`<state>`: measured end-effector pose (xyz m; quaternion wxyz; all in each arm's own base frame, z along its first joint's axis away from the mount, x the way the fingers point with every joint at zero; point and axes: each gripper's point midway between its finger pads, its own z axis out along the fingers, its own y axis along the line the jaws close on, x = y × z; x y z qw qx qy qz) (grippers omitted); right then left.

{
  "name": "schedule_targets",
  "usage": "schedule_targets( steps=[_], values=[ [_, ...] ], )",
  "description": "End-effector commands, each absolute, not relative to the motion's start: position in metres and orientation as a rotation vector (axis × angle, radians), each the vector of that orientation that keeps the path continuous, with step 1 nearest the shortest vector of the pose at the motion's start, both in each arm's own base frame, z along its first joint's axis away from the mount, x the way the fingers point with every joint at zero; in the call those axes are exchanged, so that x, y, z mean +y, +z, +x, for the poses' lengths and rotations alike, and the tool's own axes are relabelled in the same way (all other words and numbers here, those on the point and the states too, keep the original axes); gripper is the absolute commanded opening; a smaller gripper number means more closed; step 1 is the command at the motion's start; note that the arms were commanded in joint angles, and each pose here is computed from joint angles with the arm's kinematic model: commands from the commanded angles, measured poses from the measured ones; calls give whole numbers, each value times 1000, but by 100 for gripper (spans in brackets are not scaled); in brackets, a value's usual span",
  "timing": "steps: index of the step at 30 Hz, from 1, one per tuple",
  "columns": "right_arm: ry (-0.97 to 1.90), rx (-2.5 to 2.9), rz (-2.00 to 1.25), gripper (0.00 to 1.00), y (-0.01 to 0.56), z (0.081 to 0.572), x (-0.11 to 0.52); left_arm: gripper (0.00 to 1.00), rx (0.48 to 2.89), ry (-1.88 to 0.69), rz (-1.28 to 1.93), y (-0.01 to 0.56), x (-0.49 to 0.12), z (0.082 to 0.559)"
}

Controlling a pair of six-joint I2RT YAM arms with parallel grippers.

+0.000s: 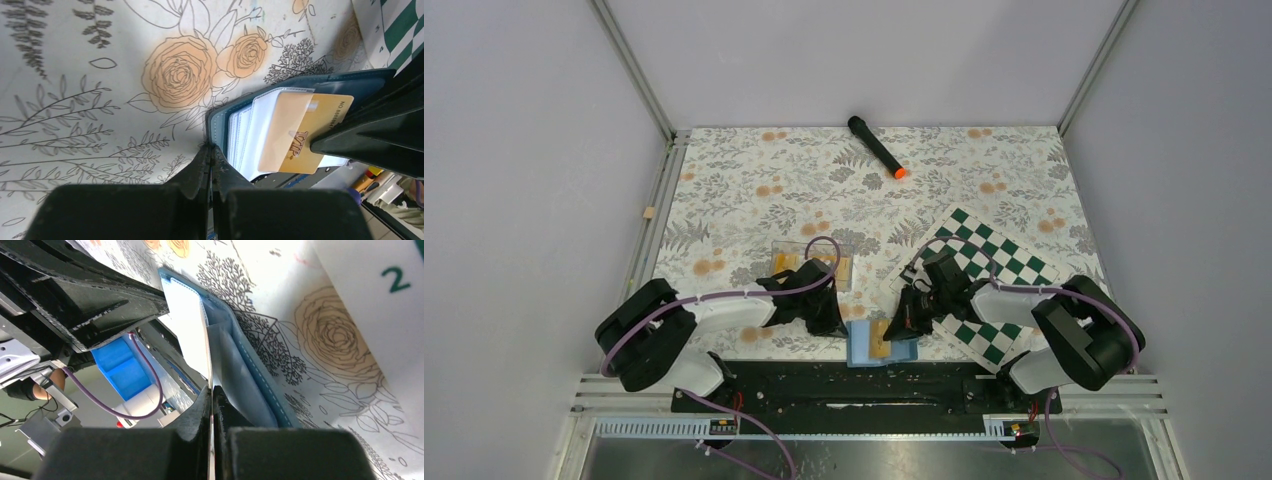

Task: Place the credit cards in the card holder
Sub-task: Insert the credit card into the card holder.

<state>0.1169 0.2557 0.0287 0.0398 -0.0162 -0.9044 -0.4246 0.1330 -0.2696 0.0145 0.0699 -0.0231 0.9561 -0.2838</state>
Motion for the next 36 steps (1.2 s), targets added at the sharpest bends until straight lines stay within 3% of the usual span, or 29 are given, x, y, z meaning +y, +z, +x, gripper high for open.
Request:
schedule_targets(
  steps=[1,12,19,24,32,36],
  values=[
    [-1347,-2854,-89,0,31,140,268,0,2935,-595,-112,-10,-231,124],
    [-1283,-2797,12,0,26,124,289,0,2941,-545,-115,-15,-226,126],
    [-1059,-2936,72,39,28,127,266,0,2940,-541,-109,-15,-225,127],
    [-1025,-2940,115,52,29,130,267,0,2941,-563,-89,-13,-230,128],
    [-1064,-2862,135,53,24,123,284,0,2942,-583,-76,-11,-237,130],
    [-1153,-2817,112,47,31,122,300,0,2942,-593,-78,-10,-238,130]
  ],
)
